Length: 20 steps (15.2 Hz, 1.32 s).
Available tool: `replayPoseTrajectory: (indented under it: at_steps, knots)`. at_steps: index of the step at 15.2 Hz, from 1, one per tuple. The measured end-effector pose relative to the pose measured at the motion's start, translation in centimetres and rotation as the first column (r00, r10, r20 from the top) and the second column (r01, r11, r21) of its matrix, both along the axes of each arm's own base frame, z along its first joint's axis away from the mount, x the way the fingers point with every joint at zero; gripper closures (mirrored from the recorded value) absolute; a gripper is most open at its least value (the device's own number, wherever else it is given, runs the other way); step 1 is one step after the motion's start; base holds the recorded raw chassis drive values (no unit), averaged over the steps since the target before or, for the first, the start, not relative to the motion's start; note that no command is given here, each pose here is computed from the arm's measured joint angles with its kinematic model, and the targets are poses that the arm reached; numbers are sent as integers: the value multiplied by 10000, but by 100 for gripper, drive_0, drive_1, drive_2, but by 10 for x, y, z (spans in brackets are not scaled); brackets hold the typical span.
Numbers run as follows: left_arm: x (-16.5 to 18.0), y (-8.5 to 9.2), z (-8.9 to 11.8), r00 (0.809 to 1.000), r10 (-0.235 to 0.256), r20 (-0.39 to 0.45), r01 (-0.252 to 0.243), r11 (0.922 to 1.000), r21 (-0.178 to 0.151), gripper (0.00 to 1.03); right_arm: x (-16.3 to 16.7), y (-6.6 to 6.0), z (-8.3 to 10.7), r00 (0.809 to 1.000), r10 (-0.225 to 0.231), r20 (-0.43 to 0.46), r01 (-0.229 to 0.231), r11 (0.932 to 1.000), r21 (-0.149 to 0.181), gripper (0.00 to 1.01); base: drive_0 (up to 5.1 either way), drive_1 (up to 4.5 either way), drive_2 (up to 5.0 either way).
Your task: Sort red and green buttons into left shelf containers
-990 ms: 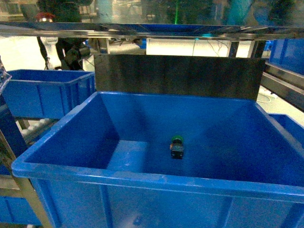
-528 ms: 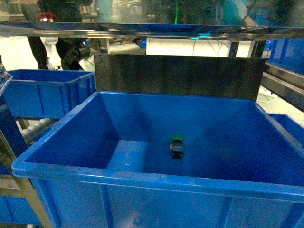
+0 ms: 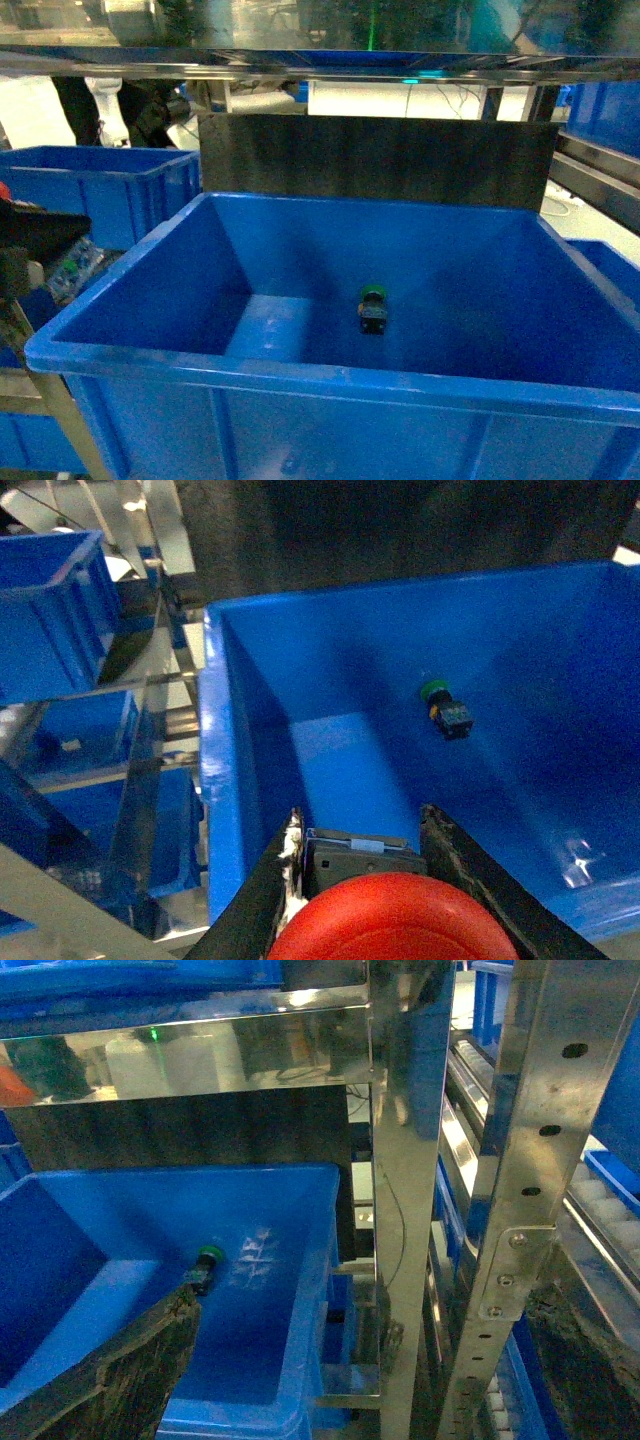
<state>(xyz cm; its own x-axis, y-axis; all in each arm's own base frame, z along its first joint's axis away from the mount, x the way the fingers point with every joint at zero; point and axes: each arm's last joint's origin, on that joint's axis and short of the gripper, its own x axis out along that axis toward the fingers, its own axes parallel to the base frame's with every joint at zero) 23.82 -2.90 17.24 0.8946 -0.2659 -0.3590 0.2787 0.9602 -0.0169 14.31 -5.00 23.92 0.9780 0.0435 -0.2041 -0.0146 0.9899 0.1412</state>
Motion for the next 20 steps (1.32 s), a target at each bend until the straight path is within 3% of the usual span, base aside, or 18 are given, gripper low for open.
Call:
replayPoseTrajectory:
  at_steps: [4,7,12,16,20]
  knots:
    - [12,-37,-24,9979,-464,-451,480,9983,343,74,0,0,0,10000,8,4,-8,10000,-1,3,0,0,0]
    - [33,-72,-37,9976,-411,-564,436,9981,436,74,0,0,0,10000,8,0,-8,10000,1,3,0,0,0]
    - [77,-121,-59,9966,97,-824,-83,9998,172,74,0,0,0,10000,8,1,-8,10000,-3,3,0,0,0]
    - [115,-147,-81,9903,616,-1249,-606,9981,122,74,0,0,0,10000,8,1,-8,10000,-3,3,0,0,0]
    - [149,-163,-90,9840,1167,-1346,-1204,9925,-195,74,0,0,0,10000,5,0,-5,10000,-4,3,0,0,0]
